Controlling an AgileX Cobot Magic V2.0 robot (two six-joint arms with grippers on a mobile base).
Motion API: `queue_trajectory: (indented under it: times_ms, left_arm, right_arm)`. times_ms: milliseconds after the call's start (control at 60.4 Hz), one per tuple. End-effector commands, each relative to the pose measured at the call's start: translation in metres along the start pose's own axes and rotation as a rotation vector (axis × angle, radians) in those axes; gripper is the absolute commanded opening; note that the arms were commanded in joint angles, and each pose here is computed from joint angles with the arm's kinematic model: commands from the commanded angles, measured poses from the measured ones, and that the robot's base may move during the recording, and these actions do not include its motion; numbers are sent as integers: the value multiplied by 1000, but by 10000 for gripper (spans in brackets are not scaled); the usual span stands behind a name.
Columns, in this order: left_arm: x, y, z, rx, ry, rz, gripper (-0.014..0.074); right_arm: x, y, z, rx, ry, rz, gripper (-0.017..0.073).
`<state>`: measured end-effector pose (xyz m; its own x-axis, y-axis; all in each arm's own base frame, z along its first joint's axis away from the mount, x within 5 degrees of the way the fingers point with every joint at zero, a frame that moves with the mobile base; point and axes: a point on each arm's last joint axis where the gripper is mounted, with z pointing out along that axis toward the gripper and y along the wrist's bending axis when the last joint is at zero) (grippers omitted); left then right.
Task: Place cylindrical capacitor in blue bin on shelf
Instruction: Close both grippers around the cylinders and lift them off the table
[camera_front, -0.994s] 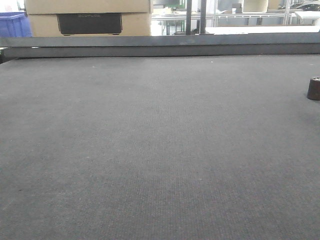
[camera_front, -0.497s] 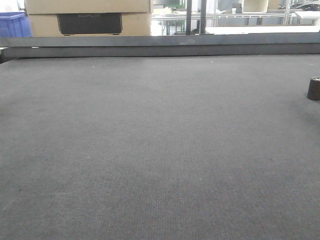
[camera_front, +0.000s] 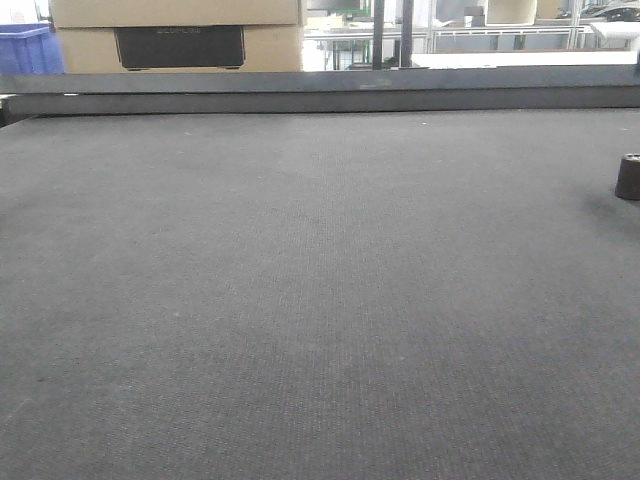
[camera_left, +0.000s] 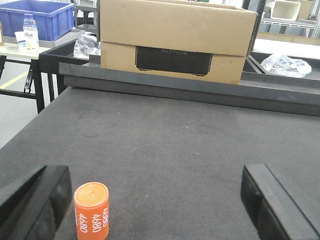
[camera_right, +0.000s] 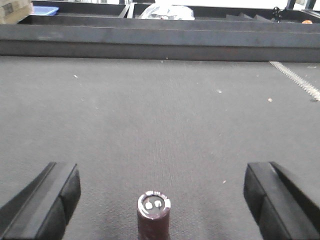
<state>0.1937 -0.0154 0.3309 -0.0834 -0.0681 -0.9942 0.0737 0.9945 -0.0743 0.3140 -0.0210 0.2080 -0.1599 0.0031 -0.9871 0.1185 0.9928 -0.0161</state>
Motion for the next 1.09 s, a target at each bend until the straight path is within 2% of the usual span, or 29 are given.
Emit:
queue_trajectory:
  times_ms: [0, 265, 513, 762, 795, 878, 1076]
  left_arm:
    - [-6, 0, -2, 0, -36, -11, 587]
    - [-6, 0, -2, 0, -34, -11, 587]
    - [-5, 0, -1, -1, -20, -11, 587]
    - [-2, 0, -1, -4, 6, -11, 587]
    - [-2, 0, -1, -4, 9, -11, 587]
    - [-1, 0, -1, -5, 18, -11, 587]
    - [-1, 0, -2, -4, 16, -11, 587]
  right_arm:
    - [14, -1, 12, 14, -57, -19, 570]
    - [64, -2, 48, 50, 16, -11, 570]
    - [70, 0, 76, 53, 19, -5, 570]
    - [82, 0, 85, 53, 46, -5, 549]
    - [82, 0, 85, 53, 46, -5, 522]
    - [82, 0, 85, 54, 44, -5, 391]
    - [82, 0, 85, 54, 42, -5, -43]
